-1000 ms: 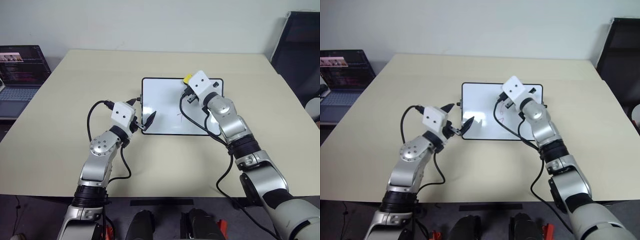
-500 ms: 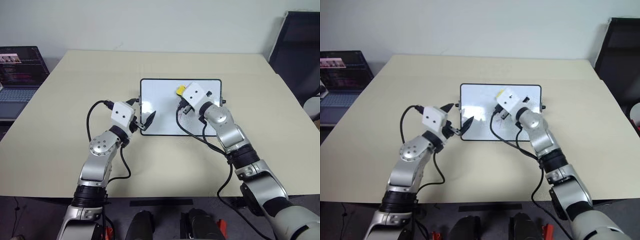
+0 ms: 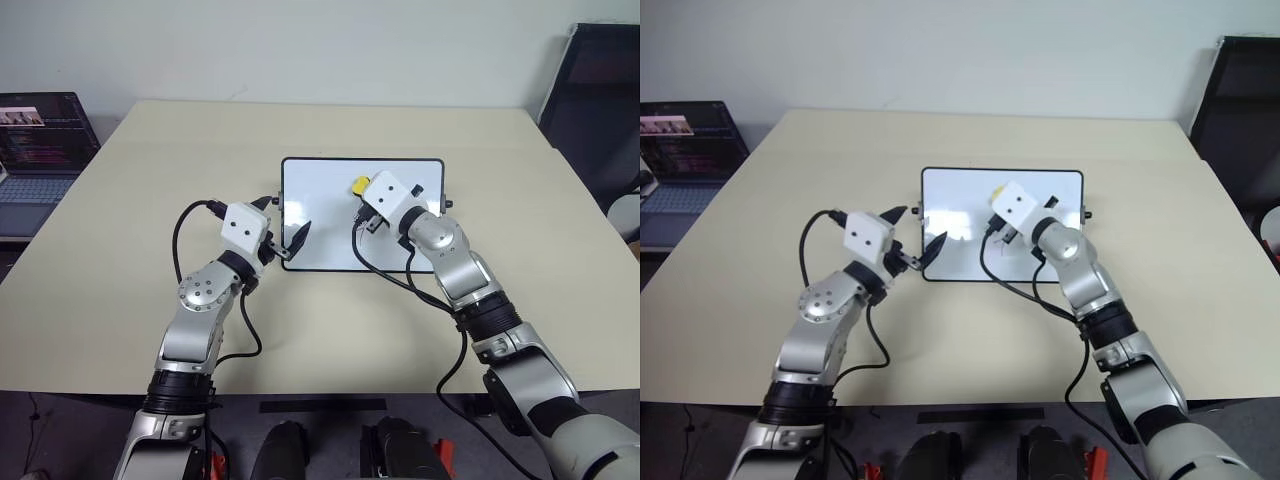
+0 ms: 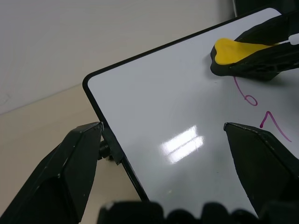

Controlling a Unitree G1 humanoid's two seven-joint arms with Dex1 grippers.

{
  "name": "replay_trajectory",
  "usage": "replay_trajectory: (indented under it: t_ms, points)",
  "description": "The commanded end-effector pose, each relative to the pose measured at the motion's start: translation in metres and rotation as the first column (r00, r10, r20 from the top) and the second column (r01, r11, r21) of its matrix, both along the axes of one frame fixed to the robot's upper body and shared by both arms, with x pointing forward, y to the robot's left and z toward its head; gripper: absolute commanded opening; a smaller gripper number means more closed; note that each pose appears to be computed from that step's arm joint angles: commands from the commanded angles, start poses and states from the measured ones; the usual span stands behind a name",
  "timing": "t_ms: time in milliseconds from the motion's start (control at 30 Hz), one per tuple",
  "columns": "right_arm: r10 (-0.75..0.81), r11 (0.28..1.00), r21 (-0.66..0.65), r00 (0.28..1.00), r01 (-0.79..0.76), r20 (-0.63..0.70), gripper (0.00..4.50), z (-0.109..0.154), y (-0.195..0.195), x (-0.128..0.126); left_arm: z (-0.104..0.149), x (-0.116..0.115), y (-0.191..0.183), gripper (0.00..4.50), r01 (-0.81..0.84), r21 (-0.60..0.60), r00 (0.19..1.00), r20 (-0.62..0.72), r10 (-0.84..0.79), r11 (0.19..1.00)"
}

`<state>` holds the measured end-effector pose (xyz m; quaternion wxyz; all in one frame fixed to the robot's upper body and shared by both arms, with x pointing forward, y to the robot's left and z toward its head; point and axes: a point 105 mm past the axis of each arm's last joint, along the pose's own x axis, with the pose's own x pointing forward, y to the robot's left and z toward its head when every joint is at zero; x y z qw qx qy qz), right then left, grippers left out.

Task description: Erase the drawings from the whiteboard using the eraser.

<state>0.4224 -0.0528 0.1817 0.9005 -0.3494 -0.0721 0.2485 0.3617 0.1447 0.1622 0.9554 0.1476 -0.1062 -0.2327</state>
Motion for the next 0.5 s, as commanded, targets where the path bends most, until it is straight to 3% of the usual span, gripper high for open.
replay_trajectory:
  t_ms: [33,267,500]
  points:
    - [-0.097,0.995,0.020,0.995,0.096,0.024,0.91,0.011,-0.021,0.013,0.019,-0.001,0.001,4.50,-0.002,-0.004,0.998,0.069,0.003,1.000]
    - [-0.147,0.988,0.056,0.986,0.143,0.074,0.91,0.025,-0.030,0.020,0.018,-0.001,-0.001,4.50,0.004,-0.006,0.998,0.069,-0.004,1.000]
    - [-0.127,0.991,0.054,0.990,0.123,0.068,0.91,0.021,-0.024,0.018,0.018,-0.001,0.000,4.50,0.004,-0.004,0.998,0.070,-0.004,1.000]
